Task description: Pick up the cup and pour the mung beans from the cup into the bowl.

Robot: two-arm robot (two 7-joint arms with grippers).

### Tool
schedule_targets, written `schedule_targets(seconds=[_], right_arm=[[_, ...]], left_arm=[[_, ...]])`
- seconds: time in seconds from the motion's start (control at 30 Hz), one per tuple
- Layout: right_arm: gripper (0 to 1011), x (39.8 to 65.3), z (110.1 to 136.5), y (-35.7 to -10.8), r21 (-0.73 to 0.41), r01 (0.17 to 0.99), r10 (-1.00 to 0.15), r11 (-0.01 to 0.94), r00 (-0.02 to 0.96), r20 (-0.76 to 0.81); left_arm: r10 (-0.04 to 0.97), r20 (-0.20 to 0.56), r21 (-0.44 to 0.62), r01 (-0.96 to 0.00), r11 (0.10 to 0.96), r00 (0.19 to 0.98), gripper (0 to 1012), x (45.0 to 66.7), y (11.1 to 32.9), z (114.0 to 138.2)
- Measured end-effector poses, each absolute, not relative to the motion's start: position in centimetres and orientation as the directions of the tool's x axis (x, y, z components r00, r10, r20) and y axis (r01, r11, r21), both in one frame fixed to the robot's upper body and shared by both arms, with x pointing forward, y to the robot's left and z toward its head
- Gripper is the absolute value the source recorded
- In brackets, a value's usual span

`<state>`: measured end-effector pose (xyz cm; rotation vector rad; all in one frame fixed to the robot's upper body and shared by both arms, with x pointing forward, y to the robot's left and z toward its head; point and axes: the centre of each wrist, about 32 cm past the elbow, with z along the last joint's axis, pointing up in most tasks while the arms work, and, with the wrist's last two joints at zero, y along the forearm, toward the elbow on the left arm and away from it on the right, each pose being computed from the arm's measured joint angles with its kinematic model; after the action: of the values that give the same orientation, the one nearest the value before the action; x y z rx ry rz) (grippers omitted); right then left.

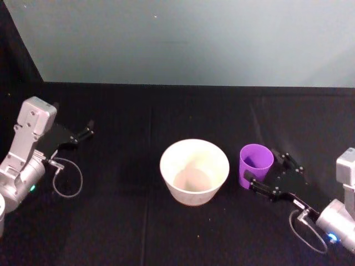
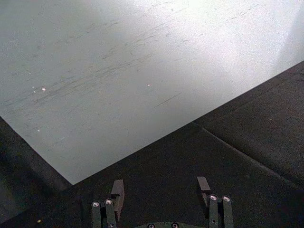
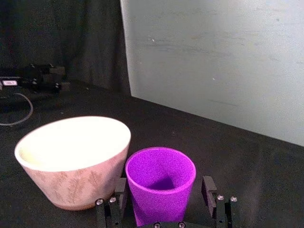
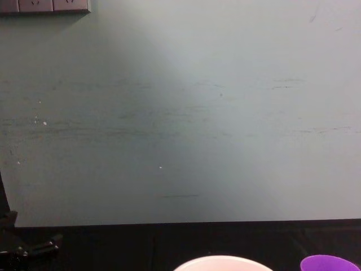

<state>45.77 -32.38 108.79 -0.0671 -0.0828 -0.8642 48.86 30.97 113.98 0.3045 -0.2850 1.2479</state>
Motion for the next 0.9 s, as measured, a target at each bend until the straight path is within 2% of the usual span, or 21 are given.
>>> schedule_targets(seconds=[0.23,0.9], right_arm=[[1003,46.47,109.41,-31.91,-0.006,0.742,-0.738,0.670,0.667,0.096],[1003,46.34,109.39,-31.66,-0.012,0.738,-0.734,0.675,0.673,0.091]], left_arm=[[0.880,0.374,0.070,-0.955,0.287,0.292,1000,48.86,30.97,113.98],[0.880,0.374,0.070,-0.955,0.287,0.292,1000,48.86,30.97,113.98]])
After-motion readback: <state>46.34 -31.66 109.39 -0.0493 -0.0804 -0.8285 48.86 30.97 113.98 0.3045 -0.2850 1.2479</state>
